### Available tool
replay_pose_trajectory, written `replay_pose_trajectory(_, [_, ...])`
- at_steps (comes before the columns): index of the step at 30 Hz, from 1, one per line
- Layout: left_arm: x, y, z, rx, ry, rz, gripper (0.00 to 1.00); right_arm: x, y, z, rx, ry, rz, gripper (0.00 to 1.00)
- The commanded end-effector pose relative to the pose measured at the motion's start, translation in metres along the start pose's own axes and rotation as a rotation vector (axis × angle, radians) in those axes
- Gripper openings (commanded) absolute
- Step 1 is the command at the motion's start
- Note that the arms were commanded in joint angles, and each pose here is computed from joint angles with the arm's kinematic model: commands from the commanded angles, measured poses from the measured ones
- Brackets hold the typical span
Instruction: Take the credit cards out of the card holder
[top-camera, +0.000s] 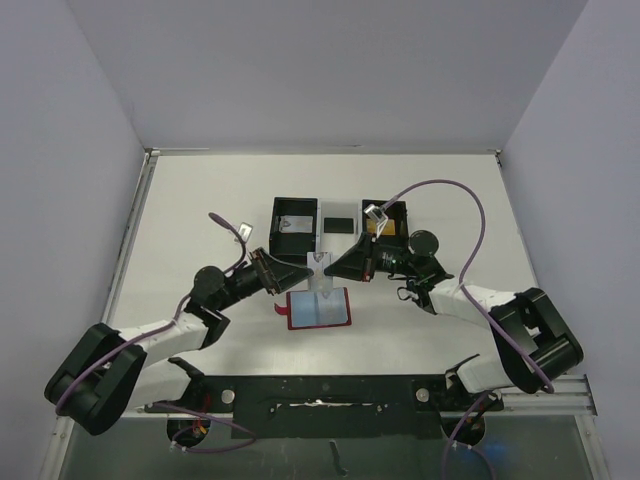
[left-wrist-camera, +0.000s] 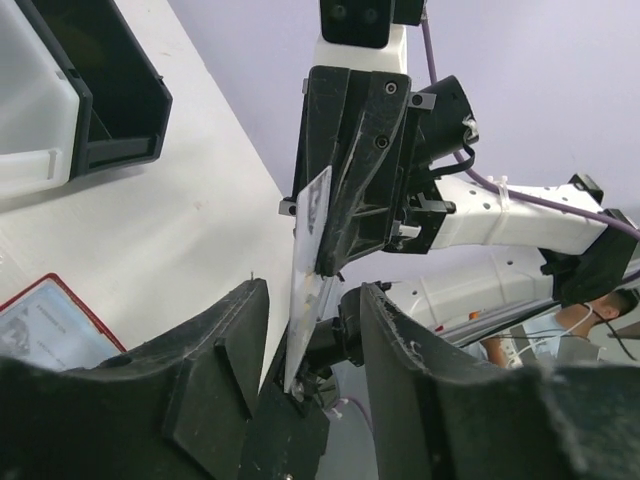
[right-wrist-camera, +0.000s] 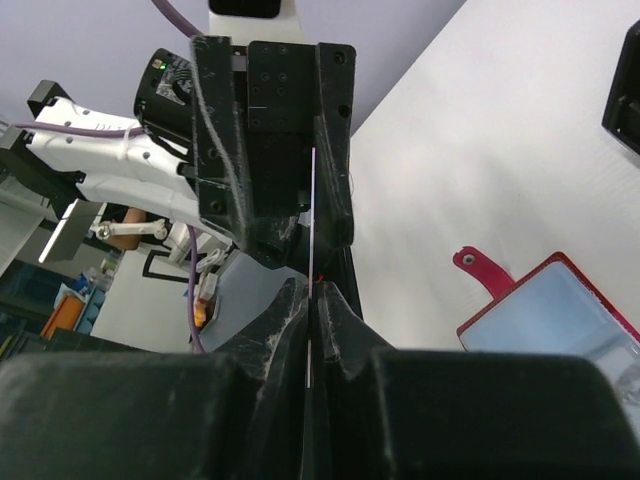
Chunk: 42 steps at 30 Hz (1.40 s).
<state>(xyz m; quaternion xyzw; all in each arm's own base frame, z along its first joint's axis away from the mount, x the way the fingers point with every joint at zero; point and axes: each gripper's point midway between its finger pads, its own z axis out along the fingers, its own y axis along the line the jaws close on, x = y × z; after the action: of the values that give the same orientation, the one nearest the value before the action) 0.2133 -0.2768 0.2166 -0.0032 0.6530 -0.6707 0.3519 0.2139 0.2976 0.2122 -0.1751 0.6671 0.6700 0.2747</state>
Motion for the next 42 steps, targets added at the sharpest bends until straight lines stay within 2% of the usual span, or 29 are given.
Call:
replay_pose_trajectory(1, [-0.015,-0.002,-0.004,-0.036,-0.063,0.088,0.50,-0.014,0.013,0.003,0.004,-0.032,-0.098,0.00])
replay_pose_trajectory(3, [-0.016,0.002,-0.004,-0.079,-0.050,0.121,0.59,-0.015,0.012,0.002,0.017,-0.037,-0.104,0.00])
replay_pose_trajectory(8, [-0.027,0.012,-0.009,-0.195,-0.042,0.202,0.69,-0.017,0.009,0.002,0.046,-0.037,-0.115,0.00])
replay_pose_trajectory(12, [-0.036,0.027,-0.017,-0.308,-0.035,0.225,0.70,-0.020,0.005,0.001,0.086,-0.039,-0.137,0.00])
replay_pose_trajectory(18, [-0.066,0.060,-0.048,-0.629,-0.050,0.282,0.71,-0.031,-0.010,-0.001,0.249,-0.042,-0.230,0.00])
replay_pose_trajectory(28, [-0.134,0.075,-0.109,-0.998,-0.152,0.366,0.71,-0.059,-0.027,0.008,0.513,-0.042,-0.604,0.00])
replay_pose_trajectory(33, [-0.157,0.077,-0.138,-1.085,-0.211,0.408,0.72,-0.074,-0.036,0.011,0.595,-0.049,-0.715,0.00])
replay_pose_trajectory(42, [-0.165,0.075,-0.162,-1.169,-0.286,0.460,0.72,-0.094,-0.051,0.022,0.733,0.032,-0.932,0.00])
